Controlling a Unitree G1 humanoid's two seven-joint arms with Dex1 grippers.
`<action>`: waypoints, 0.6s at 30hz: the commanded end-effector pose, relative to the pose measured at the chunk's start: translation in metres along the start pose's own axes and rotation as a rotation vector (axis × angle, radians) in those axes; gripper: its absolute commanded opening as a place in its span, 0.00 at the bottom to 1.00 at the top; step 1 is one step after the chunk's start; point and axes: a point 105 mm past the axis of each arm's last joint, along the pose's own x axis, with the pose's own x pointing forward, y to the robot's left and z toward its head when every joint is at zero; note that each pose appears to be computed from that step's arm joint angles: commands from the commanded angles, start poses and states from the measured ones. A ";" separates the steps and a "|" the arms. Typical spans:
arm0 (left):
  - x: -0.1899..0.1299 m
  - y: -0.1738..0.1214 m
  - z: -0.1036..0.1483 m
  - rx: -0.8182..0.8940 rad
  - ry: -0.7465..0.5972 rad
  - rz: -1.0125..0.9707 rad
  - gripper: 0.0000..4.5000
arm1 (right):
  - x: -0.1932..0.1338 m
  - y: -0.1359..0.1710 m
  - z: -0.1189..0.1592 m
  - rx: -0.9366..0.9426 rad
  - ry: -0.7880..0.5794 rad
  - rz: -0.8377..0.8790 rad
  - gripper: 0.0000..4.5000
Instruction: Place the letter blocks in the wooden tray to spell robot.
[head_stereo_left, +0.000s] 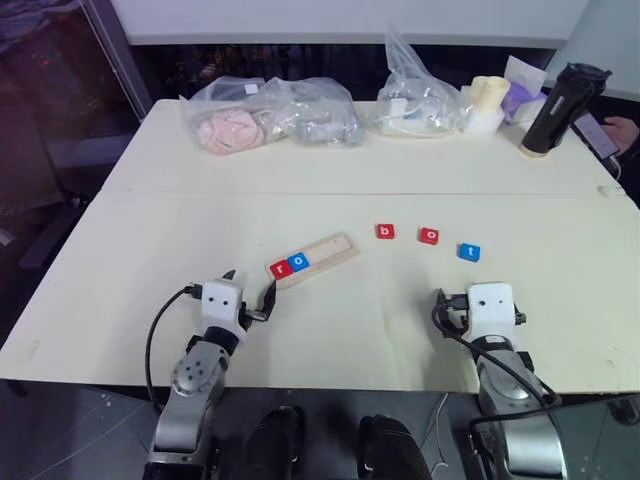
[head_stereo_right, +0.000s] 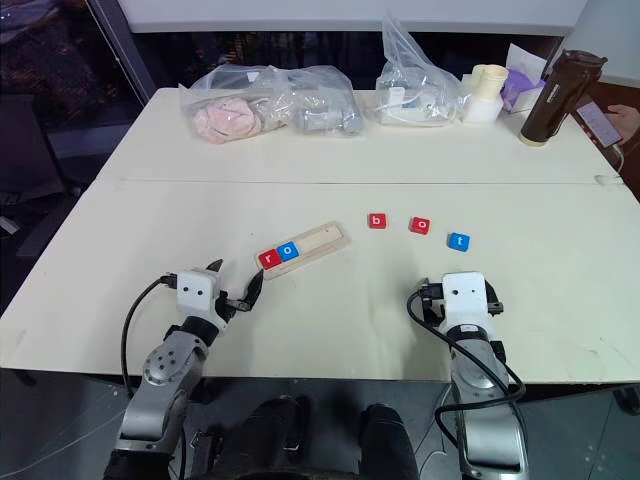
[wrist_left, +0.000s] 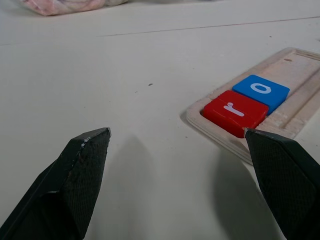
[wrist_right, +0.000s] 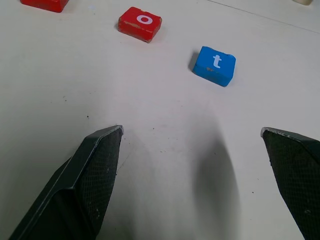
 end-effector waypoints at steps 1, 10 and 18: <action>-0.004 0.000 0.025 0.017 -0.072 -0.107 1.00 | 0.002 -0.005 0.011 -0.023 -0.053 0.006 1.00; -0.007 0.018 0.032 0.095 0.078 -0.645 1.00 | 0.011 0.003 0.033 -0.124 -0.154 0.107 1.00; 0.027 0.046 0.039 0.216 0.140 -0.805 1.00 | 0.008 0.011 0.042 -0.145 -0.195 0.132 1.00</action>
